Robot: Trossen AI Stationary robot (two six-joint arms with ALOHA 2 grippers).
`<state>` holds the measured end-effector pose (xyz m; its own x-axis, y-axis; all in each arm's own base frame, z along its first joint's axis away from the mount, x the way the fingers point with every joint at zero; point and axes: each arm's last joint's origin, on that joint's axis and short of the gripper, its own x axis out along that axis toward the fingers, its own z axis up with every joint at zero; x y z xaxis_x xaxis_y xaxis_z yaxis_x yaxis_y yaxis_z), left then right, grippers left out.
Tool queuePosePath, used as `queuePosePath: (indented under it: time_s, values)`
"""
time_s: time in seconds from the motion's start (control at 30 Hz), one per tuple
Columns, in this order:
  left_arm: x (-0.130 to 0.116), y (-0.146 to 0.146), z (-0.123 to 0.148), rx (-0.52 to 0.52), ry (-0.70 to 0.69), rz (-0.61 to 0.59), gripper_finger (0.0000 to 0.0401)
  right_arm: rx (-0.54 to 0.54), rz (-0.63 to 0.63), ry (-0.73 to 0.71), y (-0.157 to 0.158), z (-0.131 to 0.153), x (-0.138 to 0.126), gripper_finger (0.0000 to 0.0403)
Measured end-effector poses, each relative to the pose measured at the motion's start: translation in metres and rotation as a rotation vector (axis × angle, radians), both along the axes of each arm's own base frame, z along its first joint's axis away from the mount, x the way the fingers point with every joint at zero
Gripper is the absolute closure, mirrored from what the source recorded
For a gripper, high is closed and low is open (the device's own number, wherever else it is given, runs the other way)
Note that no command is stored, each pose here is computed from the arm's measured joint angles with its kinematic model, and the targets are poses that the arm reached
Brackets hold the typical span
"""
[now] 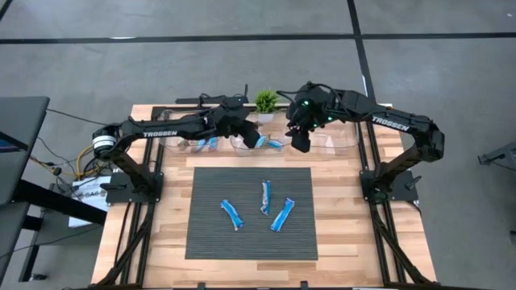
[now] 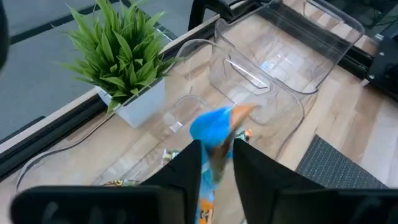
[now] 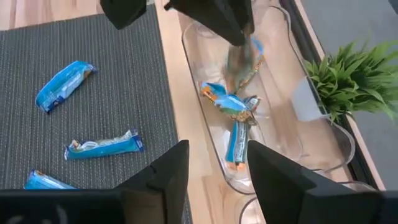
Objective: Pick and place Granola Bars by type
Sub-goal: Put the green granola bar into the top center transparent bin, then put the purple granola bar into the top right transparent bin
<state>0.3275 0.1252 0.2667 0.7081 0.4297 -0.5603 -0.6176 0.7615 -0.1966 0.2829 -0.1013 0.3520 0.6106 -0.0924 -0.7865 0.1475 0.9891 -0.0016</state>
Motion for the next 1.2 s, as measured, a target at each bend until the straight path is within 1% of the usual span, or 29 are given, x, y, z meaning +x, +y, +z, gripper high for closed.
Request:
queuePosePath:
  time_s: [0.17,0.23,0.3,0.37,0.47,0.5,0.57,0.63,0.73,0.83,0.9,1.03,1.2]
  values:
    - [0.0,0.0,0.0,0.005,-0.001,0.003,0.0271,0.023,0.016,0.022,0.003,-0.001,-0.002,0.0255]
    - [0.001,-0.003,0.0,0.002,0.001,-0.017,0.0262,0.065,0.079,0.027,0.007,-0.003,-0.003,0.0256]
    - [0.002,-0.008,0.002,-0.004,-0.003,-0.049,0.0259,0.12,0.136,0.014,0.014,-0.007,-0.008,0.0259]
    - [0.0,-0.016,0.007,-0.002,-0.009,-0.093,0.0261,0.155,0.165,-0.009,0.024,-0.011,-0.018,0.0263]
    - [-0.01,-0.031,0.025,0.007,-0.027,-0.133,0.027,0.214,0.129,-0.012,0.04,-0.033,-0.038,0.027]
    - [-0.015,-0.037,0.031,0.015,-0.043,-0.144,0.0273,0.234,0.108,-0.033,0.045,-0.042,-0.044,0.0273]
    - [-0.027,-0.051,0.039,0.029,-0.083,-0.158,0.0281,0.284,0.057,-0.106,0.058,-0.057,-0.055,0.0277]
    - [-0.041,-0.066,0.038,0.01,-0.117,-0.167,0.0287,0.357,-0.013,-0.184,0.07,-0.073,-0.063,0.0281]
    - [-0.06,-0.09,0.023,-0.085,-0.128,-0.164,0.0295,0.482,-0.203,-0.246,0.085,-0.094,-0.069,0.0284]
    - [-0.077,-0.113,0.008,-0.207,-0.135,-0.171,0.03,0.565,-0.396,-0.225,0.1,-0.108,-0.071,0.0284]
    - [-0.086,-0.127,-0.002,-0.277,-0.118,-0.177,0.0301,0.593,-0.474,-0.19,0.111,-0.116,-0.068,0.0285]
    - [-0.103,-0.149,-0.015,-0.351,-0.026,-0.208,0.0303,0.655,-0.586,-0.142,0.13,-0.13,-0.057,0.0285]
    - [-0.117,-0.165,-0.025,-0.435,0.104,-0.242,0.0303,0.763,-0.761,-0.015,0.154,-0.153,-0.043,0.0285]
